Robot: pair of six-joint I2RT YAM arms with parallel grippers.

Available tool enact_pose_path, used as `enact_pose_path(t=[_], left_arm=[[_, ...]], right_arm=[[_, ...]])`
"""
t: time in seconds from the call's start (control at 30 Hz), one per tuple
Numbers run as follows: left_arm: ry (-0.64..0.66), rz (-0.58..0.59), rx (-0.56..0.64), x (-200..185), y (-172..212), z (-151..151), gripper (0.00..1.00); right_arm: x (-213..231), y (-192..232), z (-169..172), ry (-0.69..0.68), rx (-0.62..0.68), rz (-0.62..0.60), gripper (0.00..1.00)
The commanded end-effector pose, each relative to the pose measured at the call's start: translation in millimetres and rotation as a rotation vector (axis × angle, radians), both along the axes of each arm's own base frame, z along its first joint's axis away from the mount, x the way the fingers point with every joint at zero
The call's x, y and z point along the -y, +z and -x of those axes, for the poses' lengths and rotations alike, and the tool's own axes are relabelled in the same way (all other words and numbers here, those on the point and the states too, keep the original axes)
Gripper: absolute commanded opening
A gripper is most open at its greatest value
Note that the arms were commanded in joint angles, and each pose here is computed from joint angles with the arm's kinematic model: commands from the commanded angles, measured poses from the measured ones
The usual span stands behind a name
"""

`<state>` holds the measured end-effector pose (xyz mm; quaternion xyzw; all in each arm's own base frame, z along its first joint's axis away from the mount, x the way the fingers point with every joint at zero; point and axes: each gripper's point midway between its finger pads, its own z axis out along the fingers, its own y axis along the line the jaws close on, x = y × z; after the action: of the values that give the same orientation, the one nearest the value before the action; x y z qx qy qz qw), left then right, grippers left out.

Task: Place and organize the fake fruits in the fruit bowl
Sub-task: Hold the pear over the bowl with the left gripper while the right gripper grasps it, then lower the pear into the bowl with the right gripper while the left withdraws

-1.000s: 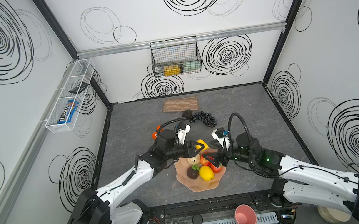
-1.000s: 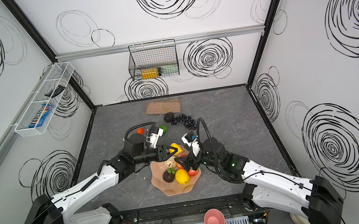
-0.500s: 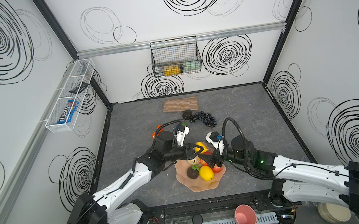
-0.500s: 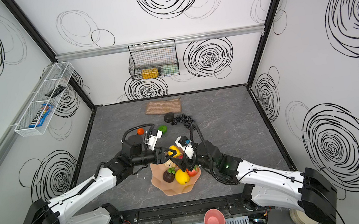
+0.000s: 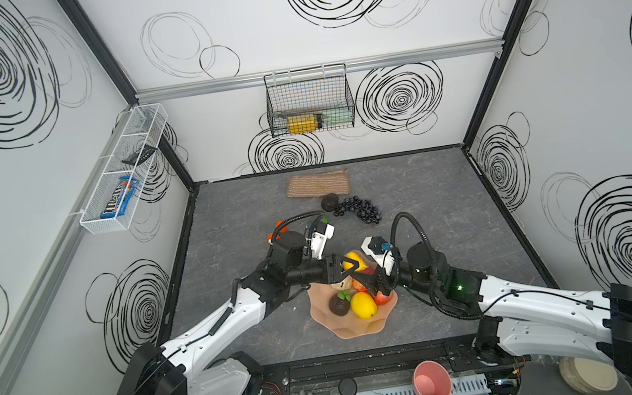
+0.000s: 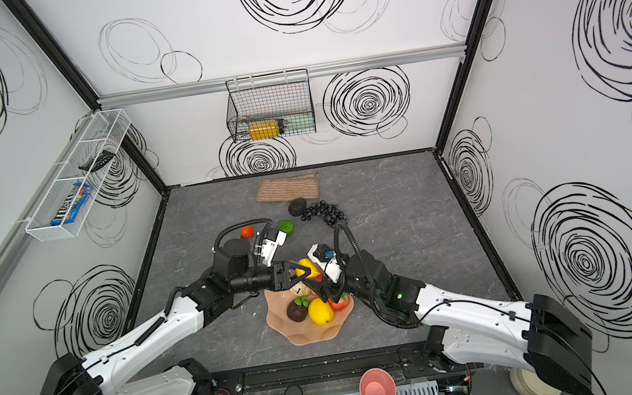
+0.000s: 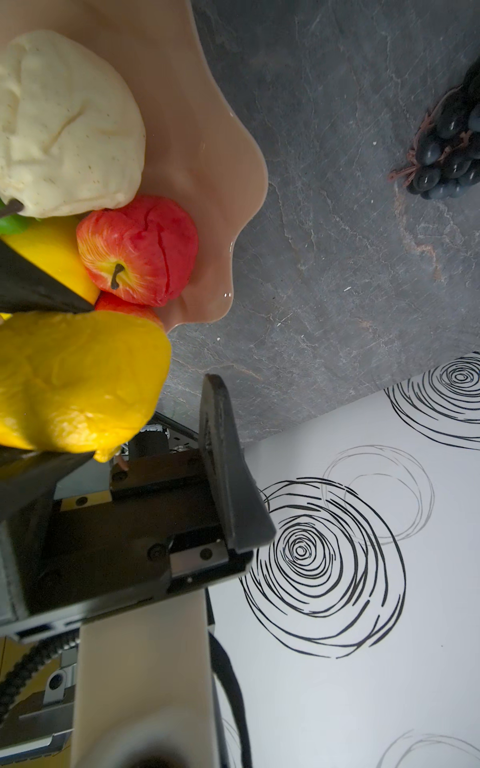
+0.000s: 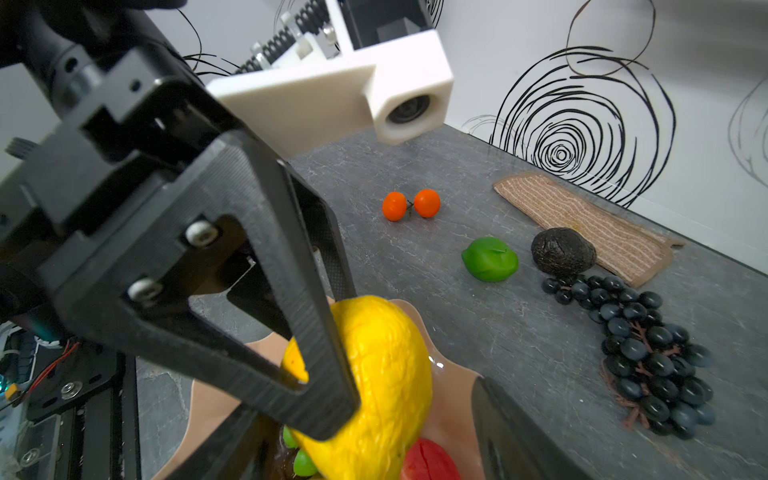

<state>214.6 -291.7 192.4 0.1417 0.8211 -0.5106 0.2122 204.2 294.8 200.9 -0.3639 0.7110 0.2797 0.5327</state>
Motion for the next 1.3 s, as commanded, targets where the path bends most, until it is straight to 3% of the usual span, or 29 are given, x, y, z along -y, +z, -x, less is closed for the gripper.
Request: enact_pose_path(t=[0.0,0.3,0.73,0.9,1.27], left_arm=[[-0.054,0.035,0.031,6,16,7,0.47],[-0.055,0.033,0.031,7,14,7,0.47],[-0.051,0.037,0.028,10,11,3,0.47],[-0.036,0.04,0.039,9,13,-1,0.52],[0.012,0.04,0.045,-2,9,-8,0.65]], right_arm=[[-2,9,-7,-0.022,0.044,-0.023,0.74],[-9,10,-2,0.008,0.051,-0.028,0.8],[-5,10,0,-0.011,0.045,-0.038,0.57],[-6,9,-3,-0.022,0.028,-0.029,0.51],[-8,0,-5,-0.036,-0.019,-0.007,0.48]])
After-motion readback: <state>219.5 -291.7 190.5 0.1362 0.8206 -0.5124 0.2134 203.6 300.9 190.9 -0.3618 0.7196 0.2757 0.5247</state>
